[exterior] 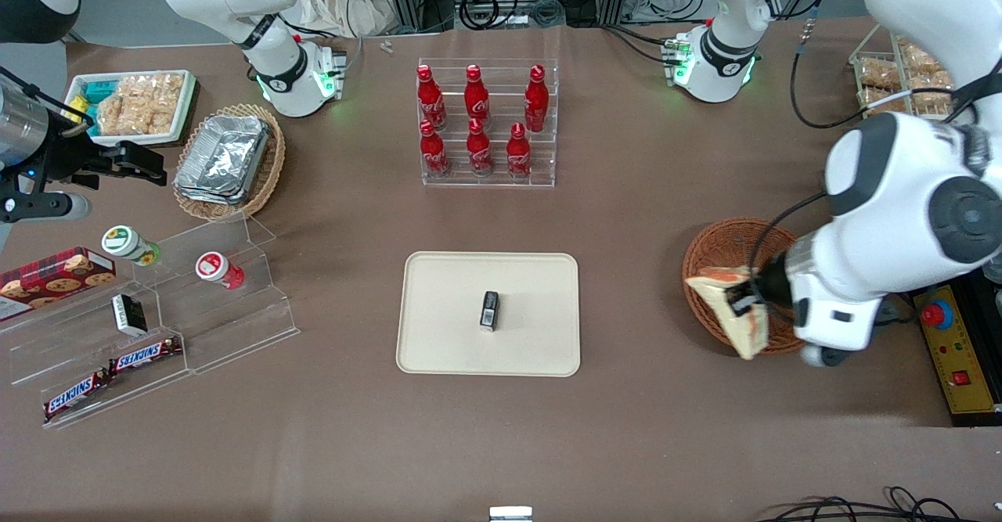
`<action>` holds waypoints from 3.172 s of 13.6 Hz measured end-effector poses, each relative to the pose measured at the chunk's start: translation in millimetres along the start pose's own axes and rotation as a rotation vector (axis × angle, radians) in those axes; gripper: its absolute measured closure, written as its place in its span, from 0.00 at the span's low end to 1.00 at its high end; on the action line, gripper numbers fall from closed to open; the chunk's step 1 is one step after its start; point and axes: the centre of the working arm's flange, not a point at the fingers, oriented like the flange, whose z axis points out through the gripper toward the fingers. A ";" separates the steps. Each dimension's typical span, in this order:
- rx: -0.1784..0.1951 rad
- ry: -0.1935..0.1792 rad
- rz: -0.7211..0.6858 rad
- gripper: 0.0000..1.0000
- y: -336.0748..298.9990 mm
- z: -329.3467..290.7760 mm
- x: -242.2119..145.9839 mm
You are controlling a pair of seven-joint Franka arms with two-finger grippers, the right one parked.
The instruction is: Place sandwich from basket to tray
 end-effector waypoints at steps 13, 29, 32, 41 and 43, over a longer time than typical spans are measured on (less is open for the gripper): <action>0.035 0.000 0.352 0.81 137.0 203.4 -100.7; 0.007 0.072 0.323 0.67 154.1 281.1 -112.4; 0.007 0.069 0.323 0.36 153.9 283.4 -112.6; -0.065 0.146 0.223 0.00 153.7 148.7 -92.1; 0.005 0.184 0.184 0.00 131.6 93.9 -85.4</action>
